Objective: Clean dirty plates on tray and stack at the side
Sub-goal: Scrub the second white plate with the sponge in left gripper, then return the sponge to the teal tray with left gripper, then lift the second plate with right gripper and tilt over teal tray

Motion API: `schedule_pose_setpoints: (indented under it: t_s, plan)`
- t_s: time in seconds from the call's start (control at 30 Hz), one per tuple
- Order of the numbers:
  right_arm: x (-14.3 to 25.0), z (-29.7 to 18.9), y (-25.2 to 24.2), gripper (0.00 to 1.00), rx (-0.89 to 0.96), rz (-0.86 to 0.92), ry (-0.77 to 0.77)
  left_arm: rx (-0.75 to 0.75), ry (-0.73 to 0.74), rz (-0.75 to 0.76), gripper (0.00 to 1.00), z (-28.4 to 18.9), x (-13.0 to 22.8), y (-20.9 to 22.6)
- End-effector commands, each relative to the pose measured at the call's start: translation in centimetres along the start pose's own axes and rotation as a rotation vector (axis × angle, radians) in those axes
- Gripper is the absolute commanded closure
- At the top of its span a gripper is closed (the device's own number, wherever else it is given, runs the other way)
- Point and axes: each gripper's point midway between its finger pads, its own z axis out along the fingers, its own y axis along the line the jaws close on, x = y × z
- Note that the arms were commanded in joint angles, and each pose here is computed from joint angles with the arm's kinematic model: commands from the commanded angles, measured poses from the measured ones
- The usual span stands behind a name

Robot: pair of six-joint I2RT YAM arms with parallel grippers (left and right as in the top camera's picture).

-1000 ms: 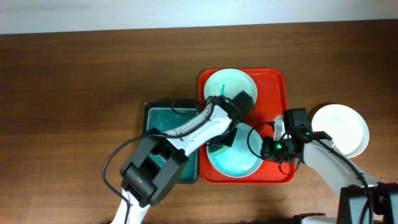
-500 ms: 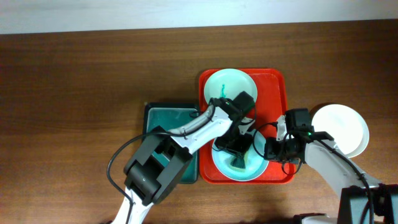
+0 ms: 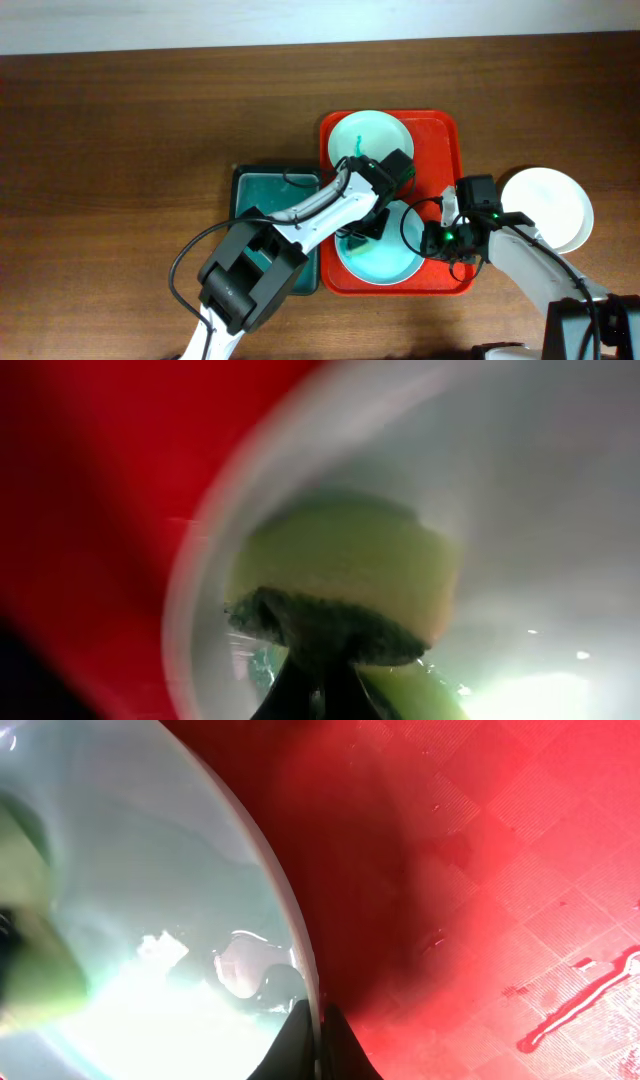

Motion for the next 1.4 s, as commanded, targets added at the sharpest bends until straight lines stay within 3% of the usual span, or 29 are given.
schedule_pose_setpoints:
  t_s: [0.0,0.07,0.13,0.23,0.3,0.37,0.47,0.5,0.57,0.63,0.77,0.8,0.83,0.87,0.97,1.1,1.2,1.23,1.37]
  plan:
    - [0.4,0.2,-1.7,0.96,0.082,0.019,0.006,-0.321,-0.009,-0.043,1.00,2.4,-0.4,7.3]
    - [0.4,0.2,-1.7,0.96,0.083,0.020,0.007,-0.276,0.022,-0.045,1.00,2.0,0.0,6.5]
    - [0.4,0.2,-1.7,0.96,0.083,0.020,0.008,-0.135,0.074,-0.057,1.00,0.5,0.2,4.0]
    - [0.7,0.2,-1.8,0.96,0.085,0.022,0.017,0.166,0.086,-0.035,1.00,-5.3,-0.3,-0.6]
    - [0.7,0.2,-1.8,0.96,0.086,0.022,0.018,0.319,0.016,-0.011,1.00,-10.5,-0.7,-1.4]
    - [0.7,0.2,-1.8,0.96,0.085,0.022,0.017,0.287,-0.067,-0.049,1.00,-13.7,-1.0,1.9]
    - [0.7,0.2,-1.8,0.96,0.085,0.022,0.017,0.102,-0.121,-0.147,1.00,-15.1,-1.1,8.7]
    - [0.7,0.2,-1.8,0.96,0.086,0.022,0.018,-0.005,-0.111,-0.196,1.00,-14.5,-0.9,12.3]
    - [0.7,0.2,-1.8,0.96,0.086,0.022,0.018,-0.082,-0.075,-0.246,1.00,-12.3,-0.3,15.3]
    - [0.7,0.2,-1.8,0.96,0.086,0.022,0.018,-0.083,0.000,-0.302,1.00,-8.2,1.3,17.2]
    - [0.7,0.2,-1.8,0.96,0.085,0.022,0.017,0.026,0.057,-0.362,1.00,-2.6,3.2,17.1]
    - [0.7,0.2,-1.8,0.96,0.085,0.022,0.017,0.030,0.052,-0.362,0.90,-2.5,3.1,17.0]
    - [0.7,0.2,-1.8,0.96,0.085,0.022,0.017,0.036,0.045,-0.362,0.65,-2.6,3.0,16.9]
    - [0.8,0.2,-1.8,0.96,0.085,0.023,0.021,0.036,0.041,-0.362,0.53,-2.7,2.9,17.0]
    - [1.4,-1.1,-1.4,0.96,0.096,0.038,0.089,0.044,0.037,-0.372,0.47,-4.1,2.9,17.3]
    - [-0.9,-5.9,0.7,0.96,0.100,0.039,0.114,0.058,-0.047,-0.410,0.43,-9.9,2.1,18.8]
    - [-3.8,-10.1,3.3,0.96,0.082,-0.015,0.058,0.076,-0.183,-0.473,0.22,-15.8,2.1,21.3]
    - [-4.5,-10.8,5.0,0.96,0.053,-0.054,0.038,0.082,-0.242,-0.498,0.00,-17.7,2.2,22.2]
    - [-3.9,-9.6,12.0,0.96,-0.036,-0.195,0.004,0.080,-0.372,-0.564,0.01,-21.9,3.8,24.6]
